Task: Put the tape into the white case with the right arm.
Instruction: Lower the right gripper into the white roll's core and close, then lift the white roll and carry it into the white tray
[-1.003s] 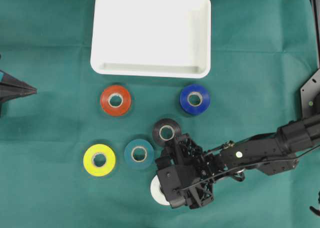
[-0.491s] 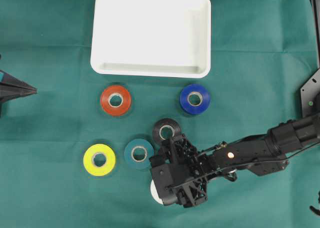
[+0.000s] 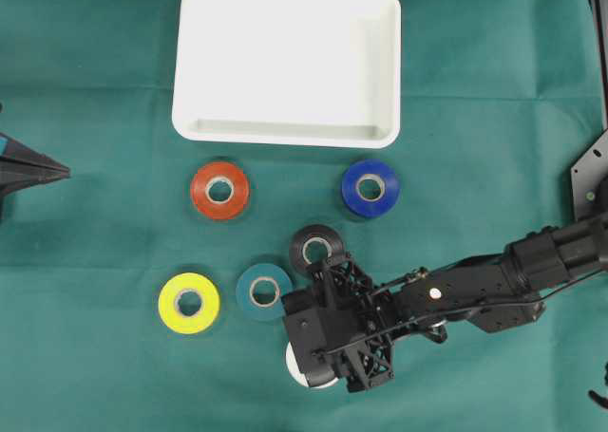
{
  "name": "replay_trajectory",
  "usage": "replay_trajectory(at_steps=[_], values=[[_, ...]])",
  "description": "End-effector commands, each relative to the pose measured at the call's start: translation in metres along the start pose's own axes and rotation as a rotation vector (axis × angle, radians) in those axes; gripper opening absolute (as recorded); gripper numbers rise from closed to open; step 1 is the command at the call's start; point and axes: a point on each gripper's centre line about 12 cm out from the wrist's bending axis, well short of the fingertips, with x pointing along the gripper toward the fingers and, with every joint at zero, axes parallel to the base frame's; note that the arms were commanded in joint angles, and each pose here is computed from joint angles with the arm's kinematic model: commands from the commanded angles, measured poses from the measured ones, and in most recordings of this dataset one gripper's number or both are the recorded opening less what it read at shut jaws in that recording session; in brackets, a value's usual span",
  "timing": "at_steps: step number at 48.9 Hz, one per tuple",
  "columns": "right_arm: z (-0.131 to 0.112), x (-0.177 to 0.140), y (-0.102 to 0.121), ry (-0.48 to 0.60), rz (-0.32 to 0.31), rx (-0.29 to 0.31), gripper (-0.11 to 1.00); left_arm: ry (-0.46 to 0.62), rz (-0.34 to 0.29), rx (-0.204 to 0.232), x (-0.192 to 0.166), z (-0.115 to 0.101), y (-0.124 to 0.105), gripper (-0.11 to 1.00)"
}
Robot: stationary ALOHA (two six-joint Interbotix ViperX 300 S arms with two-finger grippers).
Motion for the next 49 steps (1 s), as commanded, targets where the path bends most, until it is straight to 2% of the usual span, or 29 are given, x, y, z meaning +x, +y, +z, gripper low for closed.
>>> replay_trajectory(at_steps=[1,6,21,36,49], values=[[0.011,-0.007,0.000,-0.009,-0.004,0.000,0.16,-0.008,-0.002,-0.001,0.000,0.005,0.000,0.01],[0.013,-0.008,0.000,0.010,-0.011,0.001,0.02,-0.008,-0.002,-0.001,0.000,0.005,0.000,0.01],[0.022,-0.013,0.003,-0.006,-0.007,0.001,0.02,-0.005,-0.002,-0.001,0.001,0.003,0.000,0.01],[0.052,-0.061,0.009,-0.063,-0.003,0.002,0.02,-0.009,-0.002,-0.001,0.000,0.005,0.000,0.01],[0.053,-0.066,0.005,-0.057,-0.012,0.017,0.02,-0.008,-0.002,-0.001,0.001,0.005,0.000,0.01]])
